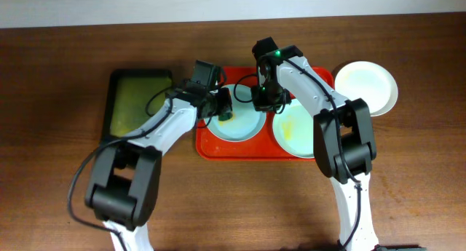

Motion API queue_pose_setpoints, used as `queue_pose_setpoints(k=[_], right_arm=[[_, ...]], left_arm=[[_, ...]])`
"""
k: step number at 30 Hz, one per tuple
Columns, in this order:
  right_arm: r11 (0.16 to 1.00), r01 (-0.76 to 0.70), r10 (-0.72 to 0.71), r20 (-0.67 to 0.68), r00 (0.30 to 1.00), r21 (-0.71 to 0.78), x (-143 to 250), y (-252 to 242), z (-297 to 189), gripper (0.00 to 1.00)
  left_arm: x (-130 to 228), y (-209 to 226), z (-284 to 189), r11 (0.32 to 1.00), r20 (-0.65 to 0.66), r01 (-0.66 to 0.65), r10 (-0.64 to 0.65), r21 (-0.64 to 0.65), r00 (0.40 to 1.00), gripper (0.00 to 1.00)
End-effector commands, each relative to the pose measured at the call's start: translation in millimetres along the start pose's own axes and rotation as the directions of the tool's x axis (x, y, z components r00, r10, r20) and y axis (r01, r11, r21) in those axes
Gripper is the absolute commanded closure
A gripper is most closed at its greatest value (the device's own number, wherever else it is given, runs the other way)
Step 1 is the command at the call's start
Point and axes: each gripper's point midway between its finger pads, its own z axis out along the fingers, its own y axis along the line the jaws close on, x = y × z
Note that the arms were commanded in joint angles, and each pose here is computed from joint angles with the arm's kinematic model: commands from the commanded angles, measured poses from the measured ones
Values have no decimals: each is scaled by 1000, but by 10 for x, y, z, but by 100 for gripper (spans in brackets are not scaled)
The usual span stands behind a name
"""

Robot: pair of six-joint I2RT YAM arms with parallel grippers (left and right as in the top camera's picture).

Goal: Clean dirty plates on tray and stack at the side
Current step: 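Scrub the light blue plate with the sponge in the left gripper, then carry the light blue plate right and stack it on the white plate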

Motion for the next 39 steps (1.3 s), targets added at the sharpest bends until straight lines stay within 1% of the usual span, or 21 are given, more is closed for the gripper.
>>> queue_pose_setpoints(k=[1,2,4,7,9,10,12,13,15,17,19,21,23,24,27,29,30,32,35,37,39], right_arm=[[1000,4,-5,-74,997,-9,179,8,250,96],[1000,4,-5,-74,997,-9,180,8,253,96],[1000,4,-5,-77,997,-8,187,5,253,96],[1000,3,-4,-81,997,-7,197,3,253,96],[1000,4,-4,-79,997,-7,193,4,253,96],[1000,4,-4,-79,997,-7,194,4,253,96],[1000,4,-5,-75,997,-8,183,6,254,96],[1000,5,-5,-69,998,-10,168,10,255,96],[1000,5,-6,-67,998,-10,164,11,255,96],[1000,4,-4,-80,997,-7,194,3,253,96],[1000,4,-4,-83,997,-6,202,1,251,96],[999,6,-3,-74,997,40,186,-83,249,96],[997,5,0,-66,998,77,161,-171,179,96],[994,3,2,-50,999,107,120,-225,101,96],[986,71,-74,13,997,148,-55,-218,-309,96],[973,65,-90,104,991,222,-228,-268,-794,96],[959,59,-102,144,984,276,-282,-300,-1042,96],[883,38,-153,211,965,468,-345,-414,-1535,96],[624,-22,-312,275,910,781,-364,-340,-2240,96],[467,-34,-419,255,872,884,-295,-76,-2479,96],[265,-111,-543,243,804,958,-194,310,-2840,96]], left_arm=[[179,86,242,1000,-48,10,-11,-28,999,100],[216,169,304,998,-54,10,-13,-63,998,100],[198,494,282,974,-23,8,-13,-228,1000,100],[42,888,-42,911,35,24,-11,-412,999,100],[-117,773,-272,929,84,46,-16,-368,996,100],[-169,613,-361,953,96,47,-19,-300,995,100],[-31,48,-306,999,0,38,-38,-20,999,100],[45,-35,-272,997,-26,71,-71,5,997,100],[151,-101,-171,998,-47,55,-55,0,997,100],[327,44,61,996,-89,45,-51,-74,995,100],[471,416,201,970,-110,31,-59,-241,992,100],[422,779,107,904,-68,-16,-15,-428,998,100],[338,927,-16,856,-43,-49,32,-515,999,100],[234,900,-134,860,-19,-34,29,-509,999,100],[-215,509,-718,931,130,34,14,-364,991,100],[-352,268,-1133,971,185,53,-9,-233,983,100],[-368,283,-1298,972,198,64,-18,-225,980,100],[-299,496,-1459,959,167,84,-39,-269,985,100],[-108,1038,-1559,910,87,164,-142,-380,986,100],[-82,1303,-1641,885,76,205,-191,-419,979,100],[-58,1548,-1727,865,60,218,-214,-453,975,100]])
